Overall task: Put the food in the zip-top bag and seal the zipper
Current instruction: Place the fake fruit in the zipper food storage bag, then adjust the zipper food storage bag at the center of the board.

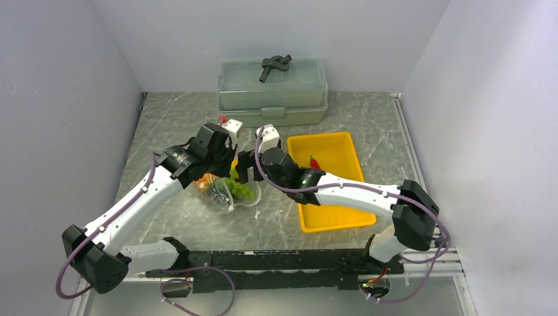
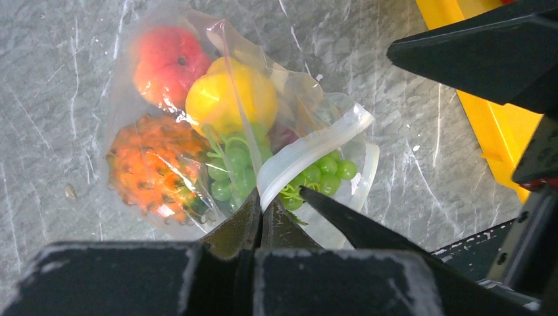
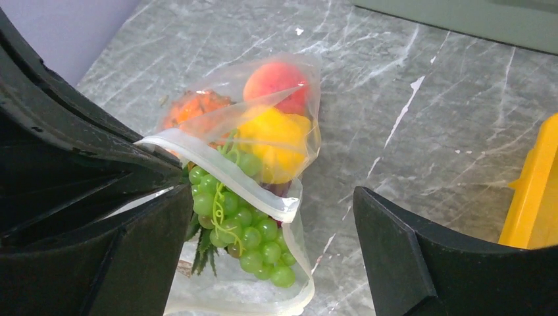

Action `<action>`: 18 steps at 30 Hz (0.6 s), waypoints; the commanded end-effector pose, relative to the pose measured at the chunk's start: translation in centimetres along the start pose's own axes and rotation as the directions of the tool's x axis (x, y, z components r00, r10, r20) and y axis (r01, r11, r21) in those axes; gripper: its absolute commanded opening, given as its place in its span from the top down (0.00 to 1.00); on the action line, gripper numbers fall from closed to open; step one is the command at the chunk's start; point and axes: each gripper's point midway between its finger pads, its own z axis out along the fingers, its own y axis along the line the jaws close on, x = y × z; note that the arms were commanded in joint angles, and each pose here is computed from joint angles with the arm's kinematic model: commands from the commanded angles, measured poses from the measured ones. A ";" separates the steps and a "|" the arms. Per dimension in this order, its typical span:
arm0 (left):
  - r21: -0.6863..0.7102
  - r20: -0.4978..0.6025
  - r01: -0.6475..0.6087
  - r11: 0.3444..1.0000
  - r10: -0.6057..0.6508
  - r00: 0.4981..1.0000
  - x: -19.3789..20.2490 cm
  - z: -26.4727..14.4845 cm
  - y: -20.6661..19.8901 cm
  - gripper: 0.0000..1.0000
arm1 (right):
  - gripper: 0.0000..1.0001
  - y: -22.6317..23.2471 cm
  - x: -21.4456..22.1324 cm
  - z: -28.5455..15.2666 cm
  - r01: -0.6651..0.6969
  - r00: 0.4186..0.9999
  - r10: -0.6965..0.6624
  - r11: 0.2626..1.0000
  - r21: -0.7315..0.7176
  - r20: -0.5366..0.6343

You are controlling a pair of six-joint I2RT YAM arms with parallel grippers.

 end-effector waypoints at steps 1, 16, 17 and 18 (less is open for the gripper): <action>0.019 0.048 -0.007 1.000 0.006 0.999 -1.2 -0.3 -0.3 1.00 | 0.06 -0.1 -2.8 -1.6 -0.066 0.994 0.065 0.998 0.008 0.086; 0.025 0.048 -0.006 1.000 0.004 0.999 -1.2 -0.4 -0.5 1.00 | 0.36 -1.9 2.2 -2.8 -0.196 0.980 0.197 0.979 0.050 -0.013; 0.027 0.048 -0.005 1.000 0.003 0.999 -1.2 -0.4 -0.5 1.00 | 0.38 -1.9 2.6 -2.7 -0.204 0.979 0.205 0.978 0.048 -0.020; 0.027 0.047 -0.004 1.000 0.003 0.999 -1.2 -0.4 -0.5 1.00 | 0.39 -1.8 2.9 -2.7 -0.212 0.977 0.213 0.976 0.044 -0.027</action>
